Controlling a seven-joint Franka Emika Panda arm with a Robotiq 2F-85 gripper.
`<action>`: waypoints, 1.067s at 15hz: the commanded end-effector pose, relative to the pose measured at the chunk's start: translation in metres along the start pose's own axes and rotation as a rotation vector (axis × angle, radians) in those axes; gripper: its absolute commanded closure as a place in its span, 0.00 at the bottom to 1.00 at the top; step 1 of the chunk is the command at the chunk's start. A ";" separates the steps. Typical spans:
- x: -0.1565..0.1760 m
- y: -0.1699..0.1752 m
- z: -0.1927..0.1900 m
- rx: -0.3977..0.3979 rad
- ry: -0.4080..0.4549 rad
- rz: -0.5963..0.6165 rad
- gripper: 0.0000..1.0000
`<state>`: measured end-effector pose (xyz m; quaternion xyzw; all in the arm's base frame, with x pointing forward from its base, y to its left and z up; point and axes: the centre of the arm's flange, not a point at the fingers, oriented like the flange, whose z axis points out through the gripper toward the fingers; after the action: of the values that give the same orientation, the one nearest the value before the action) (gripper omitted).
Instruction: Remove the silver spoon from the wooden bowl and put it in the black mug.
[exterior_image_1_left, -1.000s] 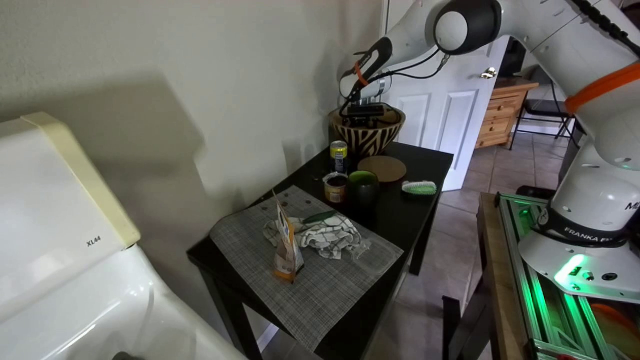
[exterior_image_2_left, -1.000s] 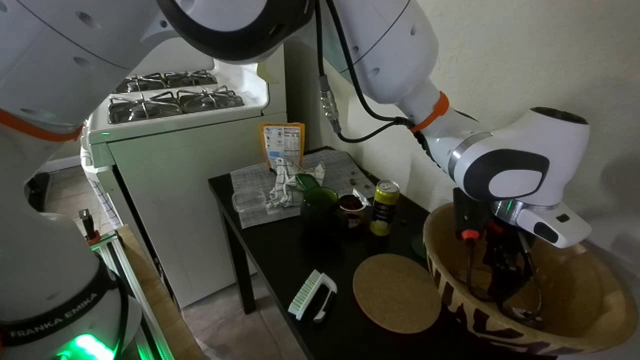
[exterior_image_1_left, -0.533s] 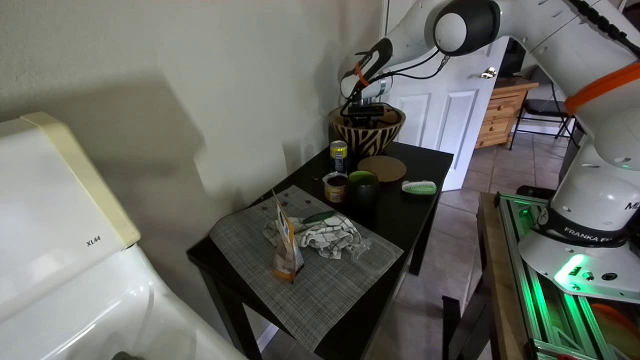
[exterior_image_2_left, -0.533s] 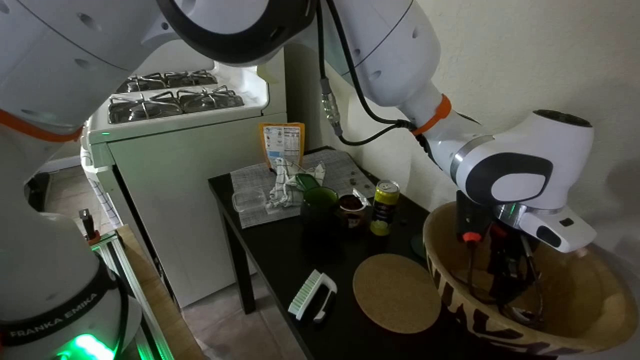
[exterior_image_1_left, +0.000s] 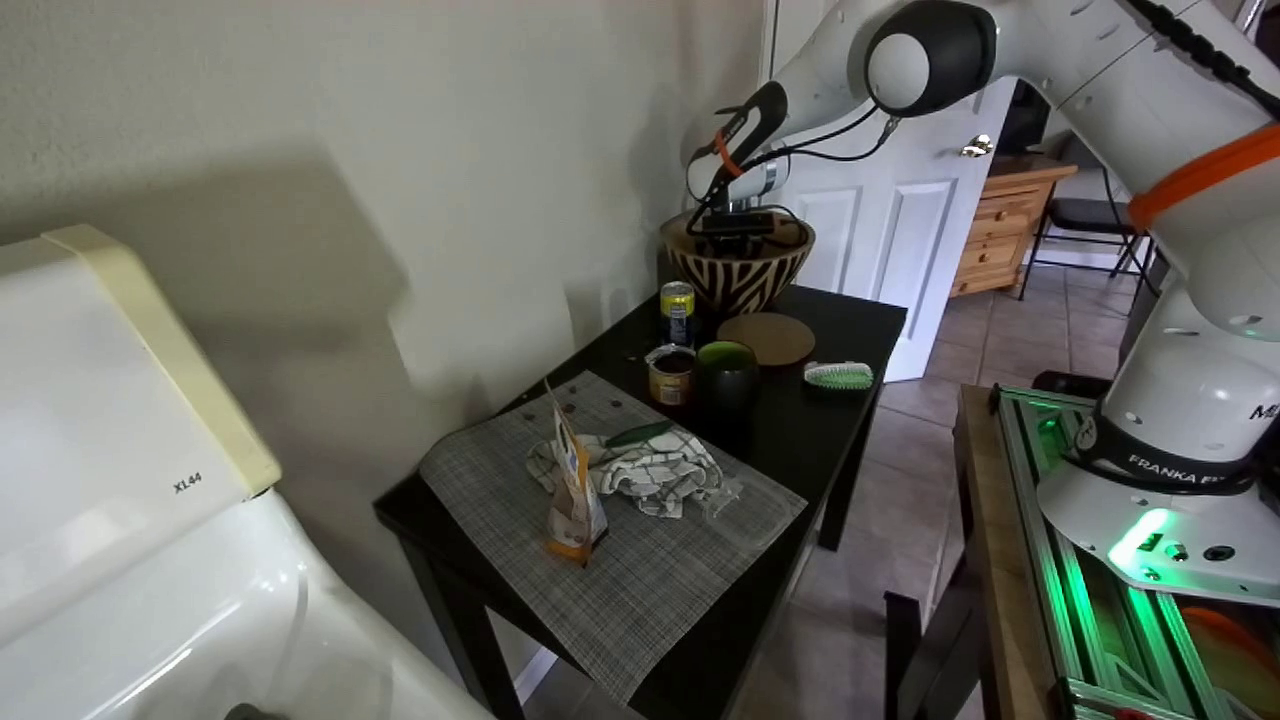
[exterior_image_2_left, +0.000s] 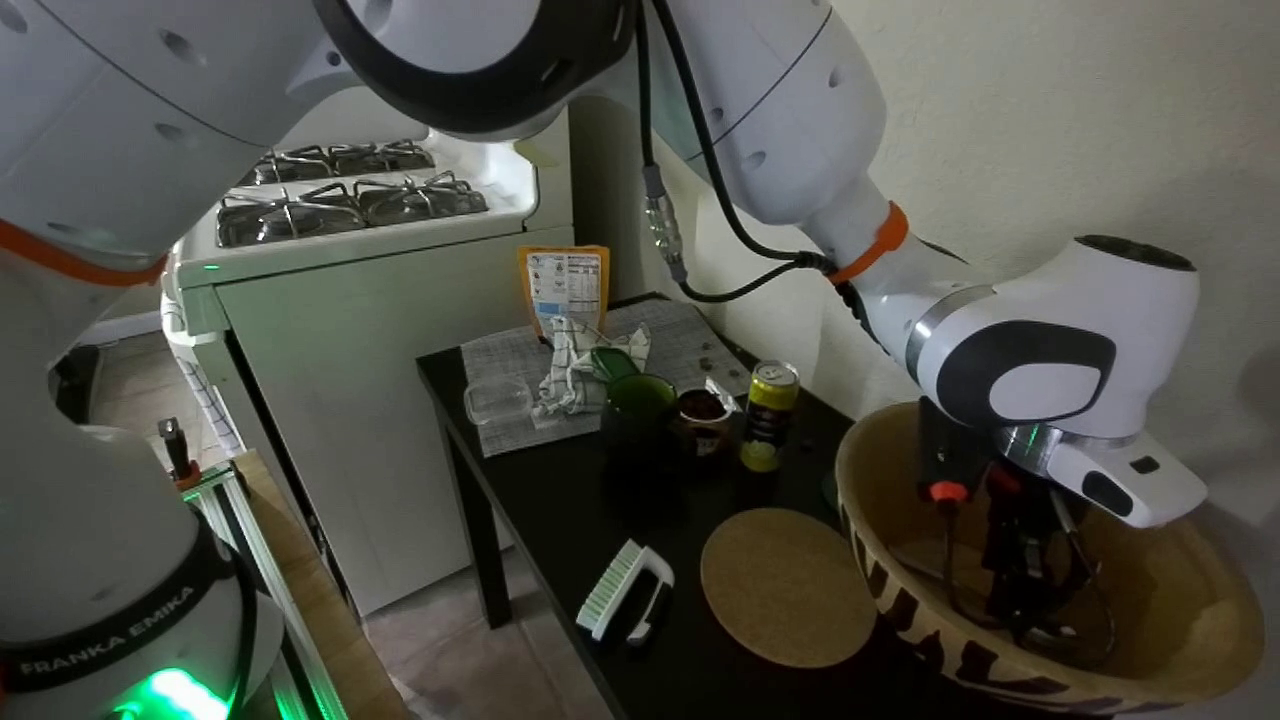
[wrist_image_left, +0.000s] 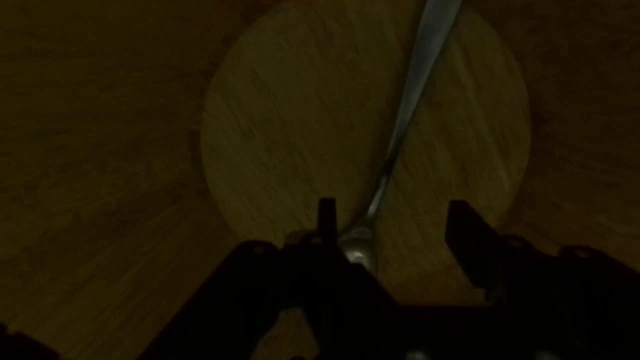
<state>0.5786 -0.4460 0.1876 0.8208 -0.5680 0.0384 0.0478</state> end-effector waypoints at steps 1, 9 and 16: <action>-0.002 0.018 0.003 -0.013 -0.016 0.022 0.41; -0.010 0.020 0.019 -0.067 -0.026 0.003 0.84; -0.019 0.015 0.023 -0.085 -0.024 -0.009 0.98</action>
<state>0.5684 -0.4424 0.1734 0.8232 -0.5638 0.0184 0.0645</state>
